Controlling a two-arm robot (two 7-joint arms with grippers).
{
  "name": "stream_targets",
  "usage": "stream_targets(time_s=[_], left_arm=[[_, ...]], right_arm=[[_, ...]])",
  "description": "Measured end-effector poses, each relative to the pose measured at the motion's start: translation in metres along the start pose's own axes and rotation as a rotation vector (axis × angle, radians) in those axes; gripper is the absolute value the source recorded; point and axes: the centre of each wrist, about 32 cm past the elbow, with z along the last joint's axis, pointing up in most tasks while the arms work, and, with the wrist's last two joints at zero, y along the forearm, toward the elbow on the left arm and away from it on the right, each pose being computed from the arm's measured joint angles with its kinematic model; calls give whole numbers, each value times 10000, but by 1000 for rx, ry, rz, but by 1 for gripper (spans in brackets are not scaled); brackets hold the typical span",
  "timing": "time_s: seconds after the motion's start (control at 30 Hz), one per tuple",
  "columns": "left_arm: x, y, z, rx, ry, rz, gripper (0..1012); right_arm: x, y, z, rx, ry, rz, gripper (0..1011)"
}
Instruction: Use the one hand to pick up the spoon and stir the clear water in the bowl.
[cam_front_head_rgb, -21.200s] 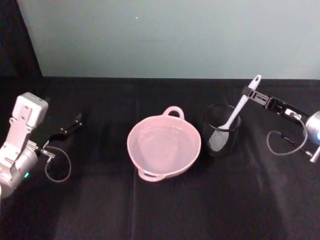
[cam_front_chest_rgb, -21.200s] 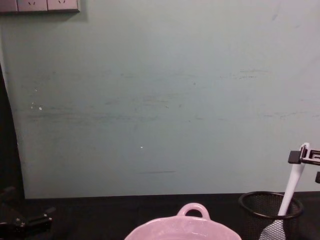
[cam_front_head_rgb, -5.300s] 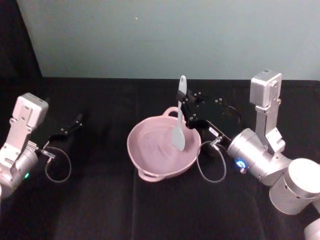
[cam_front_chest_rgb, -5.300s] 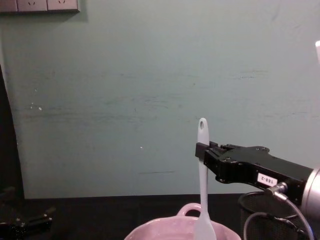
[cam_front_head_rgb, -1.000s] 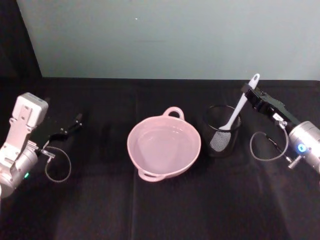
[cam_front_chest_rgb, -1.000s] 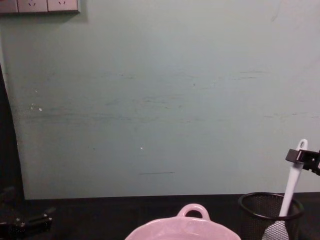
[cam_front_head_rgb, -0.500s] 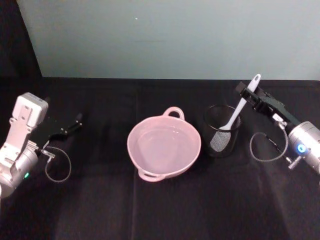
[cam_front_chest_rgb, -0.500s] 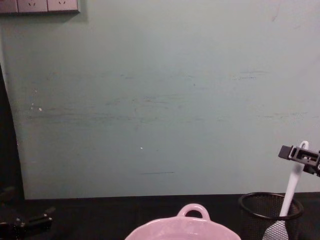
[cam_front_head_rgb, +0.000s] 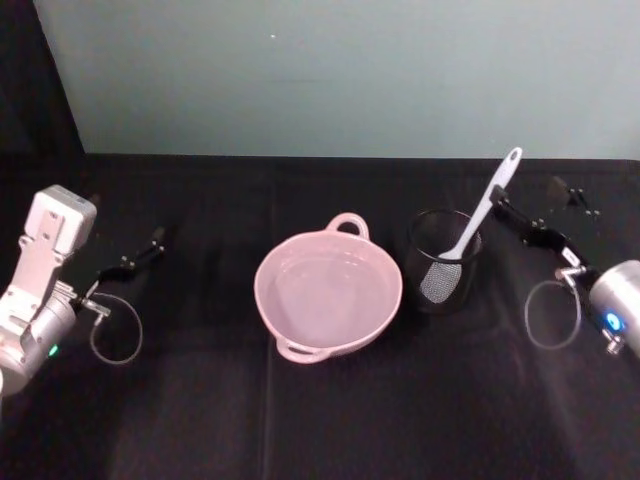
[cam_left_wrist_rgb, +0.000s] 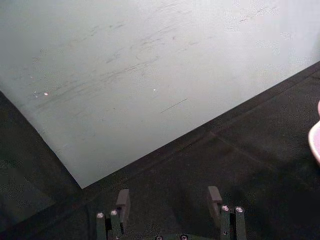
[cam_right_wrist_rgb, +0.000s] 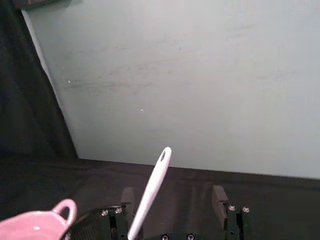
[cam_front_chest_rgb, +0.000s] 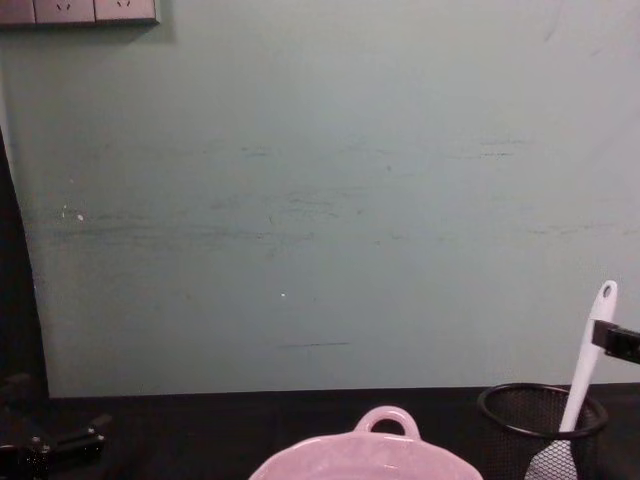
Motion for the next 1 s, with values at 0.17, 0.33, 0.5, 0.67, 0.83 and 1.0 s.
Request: stream_targets(time_s=[0.17, 0.33, 0.5, 0.67, 0.83, 1.0], left_arm=[[0, 0, 0, 0, 0, 0, 1011], [0, 0, 0, 0, 0, 0, 1011], [0, 0, 0, 0, 0, 0, 1011], [0, 0, 0, 0, 0, 0, 1011], [0, 0, 0, 0, 0, 0, 1011], [0, 0, 0, 0, 0, 0, 1011]], right_arm=[[-28, -190, -46, 30, -99, -16, 1002], [-42, -398, -167, 88, -208, -20, 1003], [-14, -542, -300, 107, -246, -52, 1002], [31, -615, -395, 108, -246, -87, 1003], [81, -623, -465, 114, -240, -126, 1002], [115, -588, -504, 116, -231, -146, 1003]])
